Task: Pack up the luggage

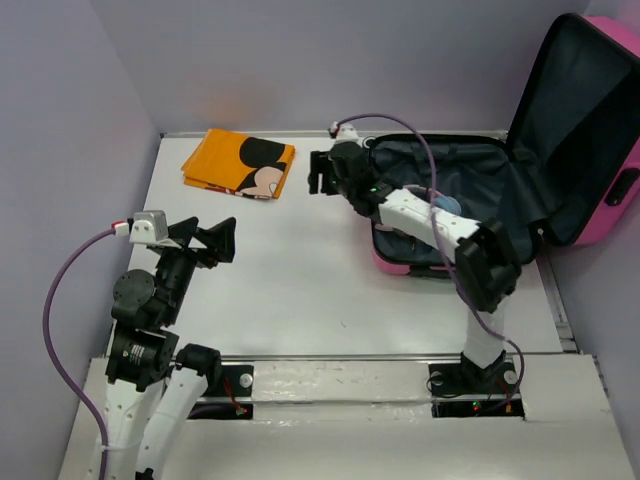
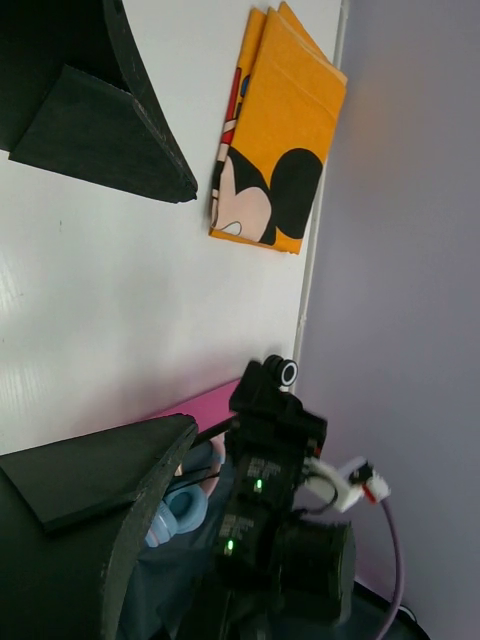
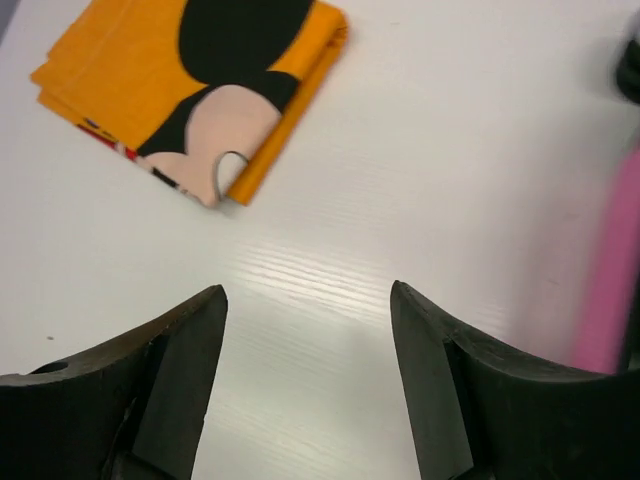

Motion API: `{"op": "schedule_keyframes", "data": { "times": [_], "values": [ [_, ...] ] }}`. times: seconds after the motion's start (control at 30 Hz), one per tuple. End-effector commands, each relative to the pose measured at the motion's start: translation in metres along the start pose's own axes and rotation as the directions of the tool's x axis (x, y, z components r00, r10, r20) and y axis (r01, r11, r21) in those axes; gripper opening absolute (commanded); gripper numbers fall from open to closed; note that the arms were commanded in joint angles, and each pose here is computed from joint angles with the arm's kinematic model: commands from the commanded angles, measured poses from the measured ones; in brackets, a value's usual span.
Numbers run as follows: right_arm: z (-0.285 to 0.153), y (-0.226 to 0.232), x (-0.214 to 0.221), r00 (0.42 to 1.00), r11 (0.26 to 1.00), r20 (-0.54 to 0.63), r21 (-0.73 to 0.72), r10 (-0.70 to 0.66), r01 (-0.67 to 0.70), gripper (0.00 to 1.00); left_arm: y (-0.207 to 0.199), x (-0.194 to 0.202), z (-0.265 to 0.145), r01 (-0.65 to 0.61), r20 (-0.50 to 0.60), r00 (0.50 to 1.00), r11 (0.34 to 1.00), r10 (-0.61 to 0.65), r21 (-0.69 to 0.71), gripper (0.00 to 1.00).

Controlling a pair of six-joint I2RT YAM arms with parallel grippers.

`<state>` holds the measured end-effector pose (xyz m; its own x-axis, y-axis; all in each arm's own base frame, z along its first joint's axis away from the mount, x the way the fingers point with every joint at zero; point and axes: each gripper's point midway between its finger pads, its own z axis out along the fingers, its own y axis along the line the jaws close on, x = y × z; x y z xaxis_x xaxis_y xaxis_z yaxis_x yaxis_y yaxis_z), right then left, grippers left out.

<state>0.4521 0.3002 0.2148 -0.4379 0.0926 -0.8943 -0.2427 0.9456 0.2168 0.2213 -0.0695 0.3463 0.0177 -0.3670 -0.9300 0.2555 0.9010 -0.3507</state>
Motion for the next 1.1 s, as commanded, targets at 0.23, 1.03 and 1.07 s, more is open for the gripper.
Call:
{"op": "schedule_keyframes", "data": {
  "times": [0.23, 1.03, 1.07],
  "values": [
    [0.123, 0.096, 0.016, 0.985, 0.975, 0.010, -0.149, 0.170, -0.167, 0.74, -0.005, -0.005, 0.006, 0.004, 0.024, 1.000, 1.000, -0.004, 0.022, 0.99],
    [0.201, 0.124, 0.146, 0.866, 0.863, -0.263, -0.170, 0.426, -0.477, 0.09, -0.001, -0.001, 0.008, -0.004, 0.014, 1.000, 1.000, 0.004, 0.000, 0.99],
    [0.197, 0.121, 0.150, 0.868, 0.867, -0.271, -0.168, 0.417, -0.469, 0.07, 0.001, -0.001, 0.009, -0.006, 0.014, 1.000, 1.000, 0.006, -0.013, 0.99]
  ]
}}
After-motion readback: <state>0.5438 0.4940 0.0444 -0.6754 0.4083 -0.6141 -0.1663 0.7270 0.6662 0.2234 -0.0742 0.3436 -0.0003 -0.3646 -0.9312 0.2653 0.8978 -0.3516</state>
